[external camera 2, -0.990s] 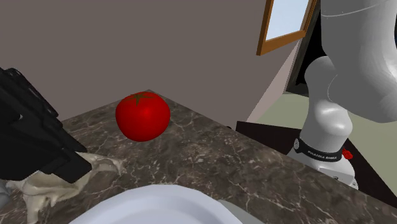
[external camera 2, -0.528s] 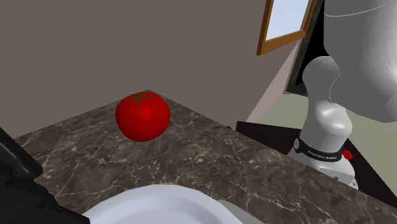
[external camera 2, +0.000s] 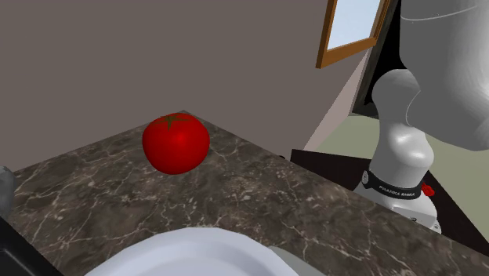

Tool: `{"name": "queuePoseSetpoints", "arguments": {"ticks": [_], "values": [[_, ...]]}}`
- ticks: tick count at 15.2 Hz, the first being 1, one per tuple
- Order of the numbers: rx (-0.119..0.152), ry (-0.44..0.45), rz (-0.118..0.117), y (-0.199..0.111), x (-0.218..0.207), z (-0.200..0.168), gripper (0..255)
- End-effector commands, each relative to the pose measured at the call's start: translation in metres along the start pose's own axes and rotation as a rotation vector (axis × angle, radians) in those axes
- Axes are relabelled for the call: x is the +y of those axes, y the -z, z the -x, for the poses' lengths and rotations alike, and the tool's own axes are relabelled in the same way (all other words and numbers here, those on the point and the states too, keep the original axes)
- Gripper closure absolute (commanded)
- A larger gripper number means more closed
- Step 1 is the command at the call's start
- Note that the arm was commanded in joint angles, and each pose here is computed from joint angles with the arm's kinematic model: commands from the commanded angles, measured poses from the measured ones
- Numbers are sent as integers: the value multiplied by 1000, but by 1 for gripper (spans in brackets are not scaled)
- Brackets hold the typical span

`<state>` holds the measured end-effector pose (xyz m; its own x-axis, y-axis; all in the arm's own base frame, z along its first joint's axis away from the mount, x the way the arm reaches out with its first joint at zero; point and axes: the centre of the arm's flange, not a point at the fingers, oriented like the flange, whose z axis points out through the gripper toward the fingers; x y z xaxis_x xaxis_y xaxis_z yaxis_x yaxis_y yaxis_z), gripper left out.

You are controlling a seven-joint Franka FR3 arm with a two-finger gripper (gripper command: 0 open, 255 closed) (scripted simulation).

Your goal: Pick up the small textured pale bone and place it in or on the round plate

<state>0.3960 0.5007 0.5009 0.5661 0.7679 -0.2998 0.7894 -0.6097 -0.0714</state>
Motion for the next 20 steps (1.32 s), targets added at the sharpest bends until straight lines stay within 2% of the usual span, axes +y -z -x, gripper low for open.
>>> {"name": "queuePoseSetpoints", "arguments": {"ticks": [1,9,17,18,20], "values": [[0,0,0,-10,1,-3,255],[0,0,0,-52,5,-16,255],[0,0,0,-52,5,-16,255],[1,0,0,-52,5,-16,0],[0,0,0,-53,5,-16,0]]}}
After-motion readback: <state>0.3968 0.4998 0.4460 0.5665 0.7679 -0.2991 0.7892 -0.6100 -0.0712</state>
